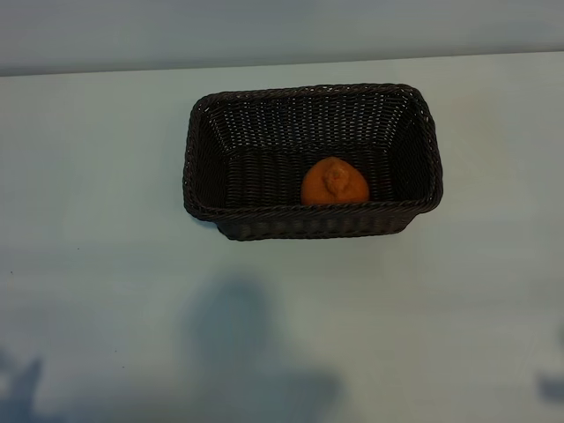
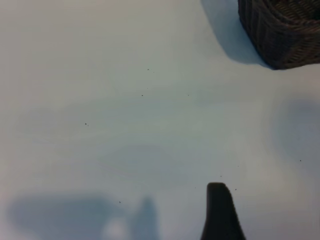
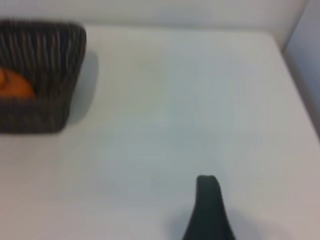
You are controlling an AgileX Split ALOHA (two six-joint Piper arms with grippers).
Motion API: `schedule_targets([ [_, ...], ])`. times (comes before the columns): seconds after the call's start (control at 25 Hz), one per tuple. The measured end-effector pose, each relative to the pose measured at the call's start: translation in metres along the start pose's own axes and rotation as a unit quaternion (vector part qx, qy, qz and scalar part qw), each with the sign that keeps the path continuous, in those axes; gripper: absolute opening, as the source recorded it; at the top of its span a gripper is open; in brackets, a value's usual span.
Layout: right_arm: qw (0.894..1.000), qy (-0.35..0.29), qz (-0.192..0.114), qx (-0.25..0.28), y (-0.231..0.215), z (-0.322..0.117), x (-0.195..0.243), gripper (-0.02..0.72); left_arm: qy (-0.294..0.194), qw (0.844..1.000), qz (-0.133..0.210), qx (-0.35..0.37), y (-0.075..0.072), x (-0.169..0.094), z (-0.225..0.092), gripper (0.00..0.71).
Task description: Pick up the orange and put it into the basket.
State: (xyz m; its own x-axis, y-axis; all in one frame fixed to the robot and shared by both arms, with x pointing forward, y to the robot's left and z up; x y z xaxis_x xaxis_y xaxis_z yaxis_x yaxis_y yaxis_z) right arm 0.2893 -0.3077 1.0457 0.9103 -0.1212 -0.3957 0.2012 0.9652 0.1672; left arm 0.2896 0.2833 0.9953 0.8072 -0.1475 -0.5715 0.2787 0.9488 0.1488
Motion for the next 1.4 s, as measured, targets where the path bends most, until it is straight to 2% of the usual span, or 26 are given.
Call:
schedule_targets([
  [0.24,0.999,0.048,-0.007,-0.001,-0.004,-0.027,0.023,0.502,0.000,1.000,0.000,0.000,0.000,0.000,0.000,0.471],
  [0.48,0.999,0.040,-0.005,-0.001,-0.003,-0.026,0.027,0.494,0.000,1.000,0.000,0.000,0.000,0.000,0.000,0.471],
  [0.68,0.999,0.040,-0.004,-0.001,-0.003,-0.026,0.027,0.459,0.000,1.000,0.000,0.000,0.000,0.000,0.000,0.471],
  [0.88,0.999,0.042,0.009,-0.007,-0.001,-0.027,0.027,0.431,0.000,1.000,0.000,0.000,0.000,0.000,0.000,0.471],
  [1.4,0.999,0.042,0.009,-0.006,-0.001,-0.026,0.027,0.426,0.000,1.000,0.000,0.000,0.000,0.000,0.000,0.471],
])
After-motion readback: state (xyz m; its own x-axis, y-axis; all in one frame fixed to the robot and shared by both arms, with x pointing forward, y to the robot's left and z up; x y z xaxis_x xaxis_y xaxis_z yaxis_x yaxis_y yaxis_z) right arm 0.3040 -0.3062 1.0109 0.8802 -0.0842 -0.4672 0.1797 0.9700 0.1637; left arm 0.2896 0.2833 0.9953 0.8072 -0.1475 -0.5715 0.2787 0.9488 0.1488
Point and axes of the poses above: a point on each arm's last joint axis where the gripper is mounted, x pointing out along that axis toward the gripper, y along the wrist's bending axis when the last joint is at zero, z = x × y, the point moved 8 cm from there along x, pointing out along that axis toward the gripper, and after that the axes turned 11 degrees about x, right-handed, at the moved point
